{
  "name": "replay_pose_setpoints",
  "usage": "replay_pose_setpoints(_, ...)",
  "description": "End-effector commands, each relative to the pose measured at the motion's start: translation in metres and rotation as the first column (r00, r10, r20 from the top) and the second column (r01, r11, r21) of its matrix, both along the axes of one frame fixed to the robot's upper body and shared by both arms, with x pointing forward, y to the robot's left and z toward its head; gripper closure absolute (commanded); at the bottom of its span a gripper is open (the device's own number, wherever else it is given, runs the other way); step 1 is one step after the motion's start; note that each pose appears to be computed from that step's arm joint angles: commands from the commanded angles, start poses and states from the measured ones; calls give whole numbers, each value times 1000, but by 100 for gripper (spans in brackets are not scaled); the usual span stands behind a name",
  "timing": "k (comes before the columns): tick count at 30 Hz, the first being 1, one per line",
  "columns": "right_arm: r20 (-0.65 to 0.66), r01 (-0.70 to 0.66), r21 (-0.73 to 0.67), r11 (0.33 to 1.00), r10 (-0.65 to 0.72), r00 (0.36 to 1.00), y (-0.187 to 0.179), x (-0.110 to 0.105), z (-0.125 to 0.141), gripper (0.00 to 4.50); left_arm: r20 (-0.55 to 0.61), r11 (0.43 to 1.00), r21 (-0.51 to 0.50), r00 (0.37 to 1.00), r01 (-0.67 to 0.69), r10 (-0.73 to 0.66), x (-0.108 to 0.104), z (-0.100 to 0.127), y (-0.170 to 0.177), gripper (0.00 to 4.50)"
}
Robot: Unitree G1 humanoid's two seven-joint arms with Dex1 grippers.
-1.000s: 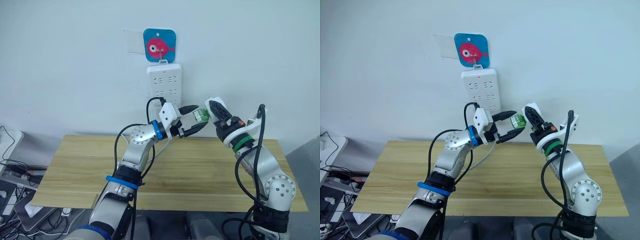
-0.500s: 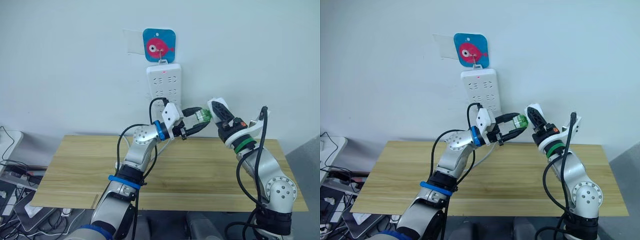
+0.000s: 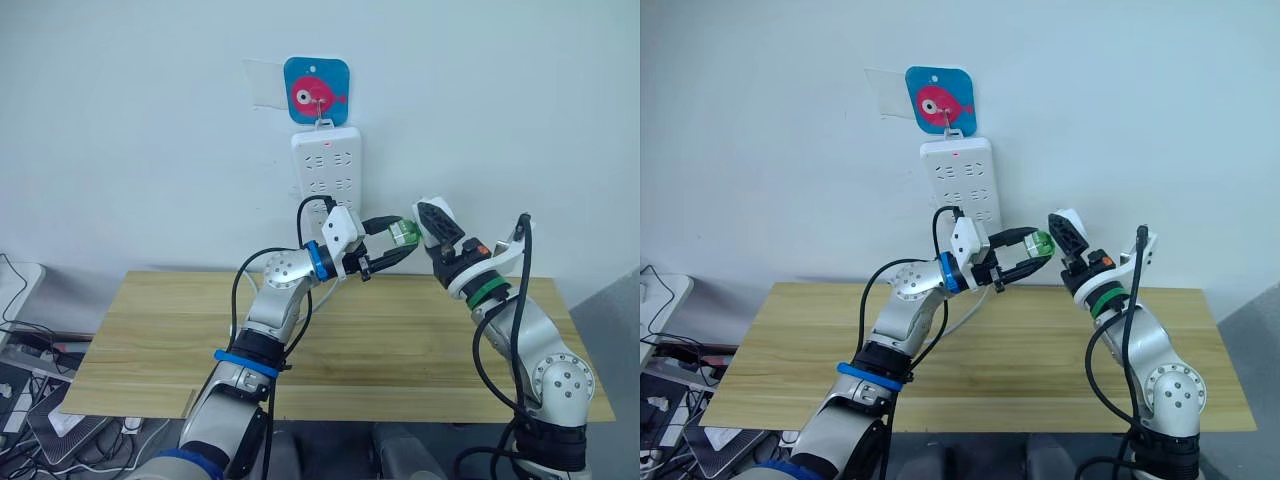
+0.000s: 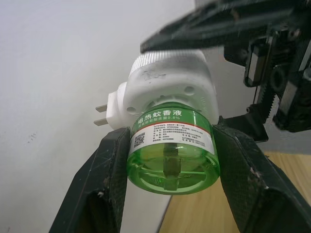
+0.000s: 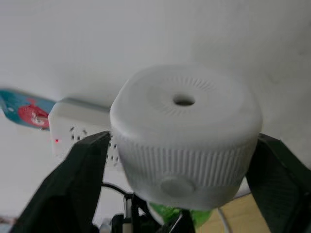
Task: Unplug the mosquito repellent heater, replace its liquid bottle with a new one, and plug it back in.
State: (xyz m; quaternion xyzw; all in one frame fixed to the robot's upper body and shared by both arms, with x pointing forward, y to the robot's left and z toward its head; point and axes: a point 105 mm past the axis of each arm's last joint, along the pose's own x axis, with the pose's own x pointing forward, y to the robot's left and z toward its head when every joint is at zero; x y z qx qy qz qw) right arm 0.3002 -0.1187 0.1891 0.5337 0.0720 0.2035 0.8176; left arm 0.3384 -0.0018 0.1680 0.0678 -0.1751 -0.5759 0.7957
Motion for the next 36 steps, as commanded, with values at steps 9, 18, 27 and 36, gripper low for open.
replay_pose_setpoints(9, -31, -420, -193, 887, 422, 906, -27, -23, -3, 5, 136, 959, 152, 956, 238, -259, -28, -2, 10, 221)
replay_pose_setpoints(18, -145, -648, -185, 739, 632, 761, -33, -32, -15, 5, 252, 933, 262, 915, 248, -315, -32, -6, 14, 221)
replay_pose_setpoints(27, -188, -703, -173, 690, 677, 712, -35, -33, -14, 5, 316, 934, 283, 898, 219, -306, -31, -7, 14, 221)
replay_pose_setpoints(36, -194, -709, -180, 682, 682, 705, -31, -30, -14, 5, 318, 933, 282, 895, 224, -312, -33, -8, 12, 221)
